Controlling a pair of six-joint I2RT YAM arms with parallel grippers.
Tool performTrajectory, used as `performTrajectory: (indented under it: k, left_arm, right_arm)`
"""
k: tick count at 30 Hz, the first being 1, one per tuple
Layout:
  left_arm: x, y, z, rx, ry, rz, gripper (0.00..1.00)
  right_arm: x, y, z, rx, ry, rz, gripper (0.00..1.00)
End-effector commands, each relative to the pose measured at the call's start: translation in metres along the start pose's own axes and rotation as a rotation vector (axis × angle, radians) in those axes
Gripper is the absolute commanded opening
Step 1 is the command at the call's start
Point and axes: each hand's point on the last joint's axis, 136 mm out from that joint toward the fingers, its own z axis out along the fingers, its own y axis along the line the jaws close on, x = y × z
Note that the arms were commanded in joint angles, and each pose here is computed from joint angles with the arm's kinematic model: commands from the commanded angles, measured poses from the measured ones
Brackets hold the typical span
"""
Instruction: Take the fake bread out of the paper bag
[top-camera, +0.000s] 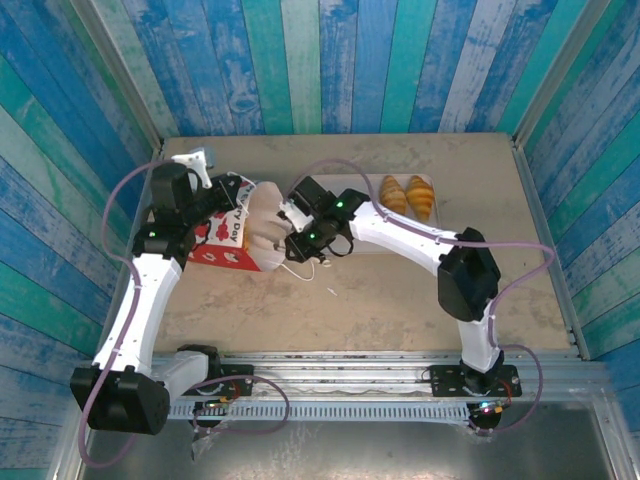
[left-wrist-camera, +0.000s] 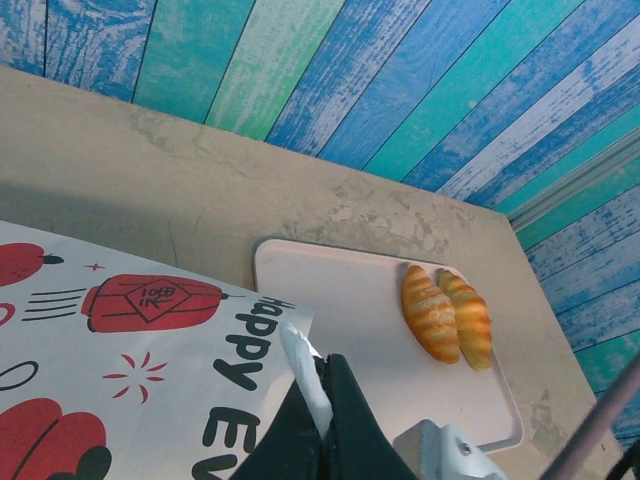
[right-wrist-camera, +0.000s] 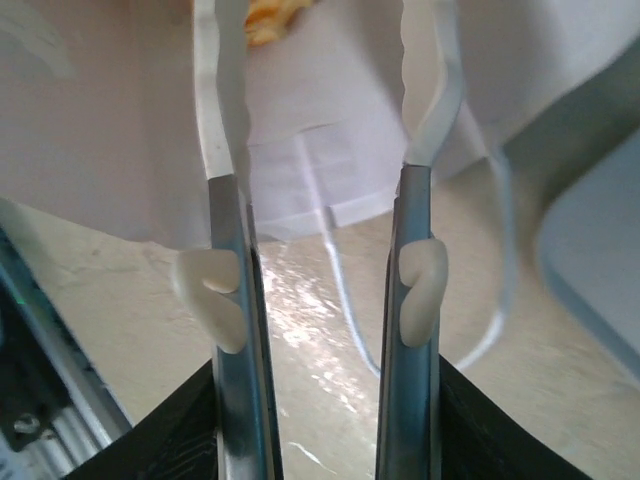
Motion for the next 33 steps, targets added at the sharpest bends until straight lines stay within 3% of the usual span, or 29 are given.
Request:
performTrajectory:
  k: [1,11,19,24,33]
  left_arm:
    - [-0.004,-0.006,-0.015,-0.008,-0.011,0.069,0.0]
    - [-0.001,-0.013,-0.02,0.035,-0.027,0.082,0.0]
    - [-0.004,-0.014,-0.02,0.033,-0.037,0.084,0.0]
    - [-0.005,-0.01,-0.021,0.007,-0.043,0.078,0.0]
    - [-0.01,-0.003,-0.024,-0.041,-0.072,0.082,0.0]
  right_arm:
    - [-0.013,0.021,0.01,-0.123,-0.018,0.064,0.52]
    - [-0.012,0.037,0.044,-0.248,0.049,0.113,0.6]
    - [-0.009,0.034,0.069,-0.21,0.086,0.099,0.55]
    - [-0.021,0.03,0.052,-0.15,0.021,0.061,0.41]
    - [-0.019,-0.008,0.0,0.133,-0.042,-0.031,0.36]
